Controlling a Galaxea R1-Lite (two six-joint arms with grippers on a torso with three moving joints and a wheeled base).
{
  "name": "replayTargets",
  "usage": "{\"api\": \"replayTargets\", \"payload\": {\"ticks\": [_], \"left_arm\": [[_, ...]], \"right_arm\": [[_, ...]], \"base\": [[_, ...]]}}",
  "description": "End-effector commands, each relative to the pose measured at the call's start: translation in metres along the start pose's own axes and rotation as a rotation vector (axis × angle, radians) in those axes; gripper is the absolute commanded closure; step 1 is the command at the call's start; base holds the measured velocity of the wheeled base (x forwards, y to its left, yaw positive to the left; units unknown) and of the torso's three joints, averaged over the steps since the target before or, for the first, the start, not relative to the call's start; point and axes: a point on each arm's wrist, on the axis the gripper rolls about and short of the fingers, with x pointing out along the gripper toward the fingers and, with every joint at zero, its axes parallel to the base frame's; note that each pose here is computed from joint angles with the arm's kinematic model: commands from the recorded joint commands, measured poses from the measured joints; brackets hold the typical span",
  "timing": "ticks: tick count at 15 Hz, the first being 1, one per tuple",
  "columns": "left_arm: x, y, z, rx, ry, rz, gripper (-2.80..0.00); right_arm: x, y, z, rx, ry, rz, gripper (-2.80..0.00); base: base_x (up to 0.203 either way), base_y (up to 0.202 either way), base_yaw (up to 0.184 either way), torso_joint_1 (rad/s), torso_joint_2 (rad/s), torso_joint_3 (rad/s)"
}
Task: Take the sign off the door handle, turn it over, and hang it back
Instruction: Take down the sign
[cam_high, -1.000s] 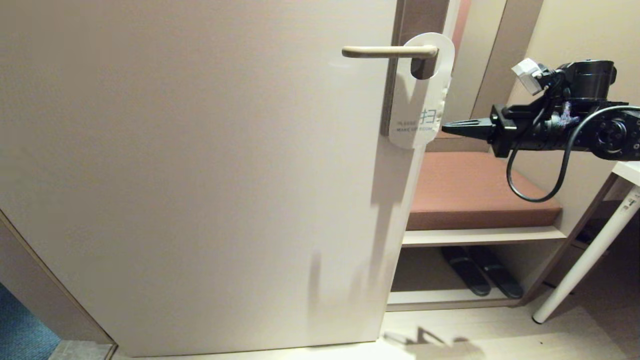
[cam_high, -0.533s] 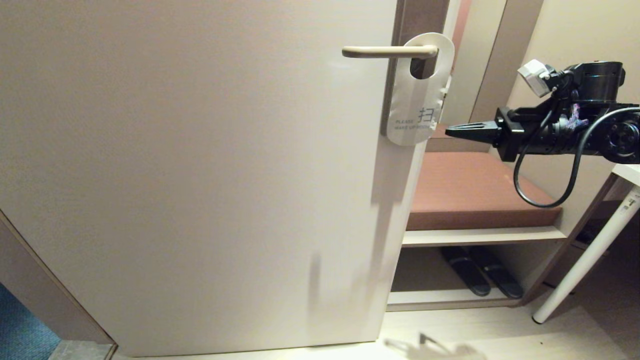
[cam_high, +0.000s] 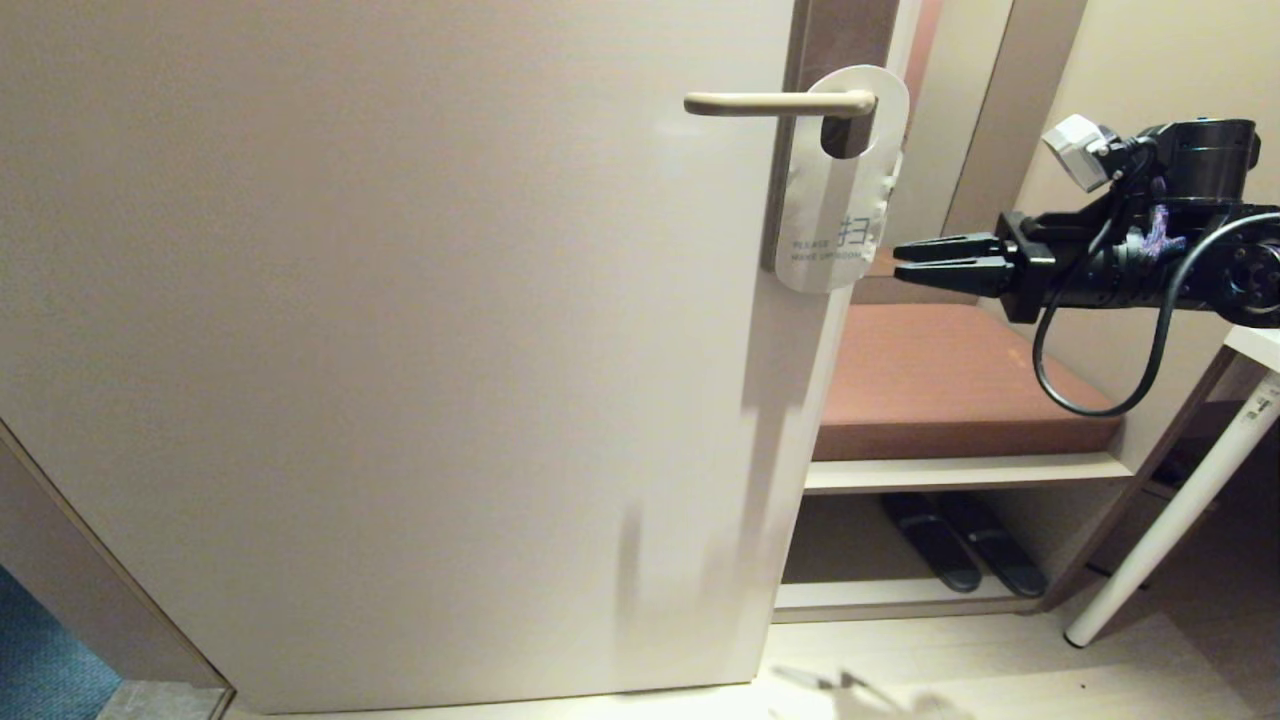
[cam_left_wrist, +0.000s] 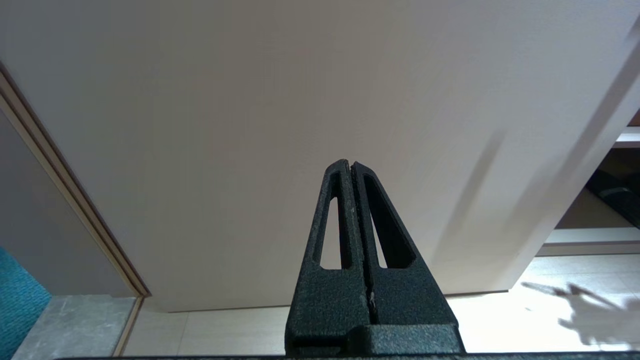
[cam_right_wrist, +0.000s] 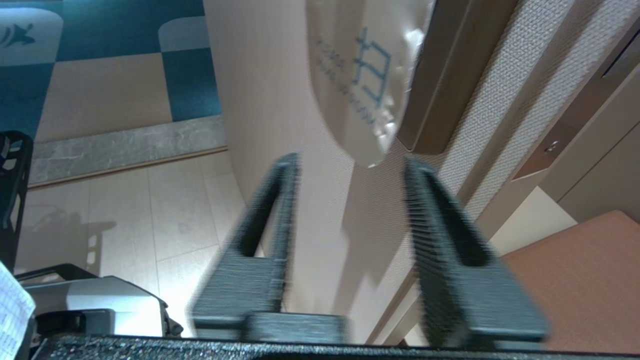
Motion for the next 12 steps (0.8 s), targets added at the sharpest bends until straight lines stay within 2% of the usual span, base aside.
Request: {"api": "replayTargets", "payload": {"ticks": [1, 12], "left_arm": [[0.0001, 0.0000, 0.0001, 0.000, 0.000, 0.001, 0.00], [0.0001, 0.0000, 0.0001, 0.000, 0.000, -0.001, 0.00]], "right_arm": [[-0.0008, 0.0019, 0.0013, -0.004, -0.003, 0.007, -2.80], [0.0016, 0.0102, 0.0013, 0.007, -0.017, 0.067, -2.80]], "base": [[0.000, 0.000, 0.000, 0.000, 0.00, 0.000], [0.000, 0.000, 0.000, 0.000, 0.00, 0.000]]}}
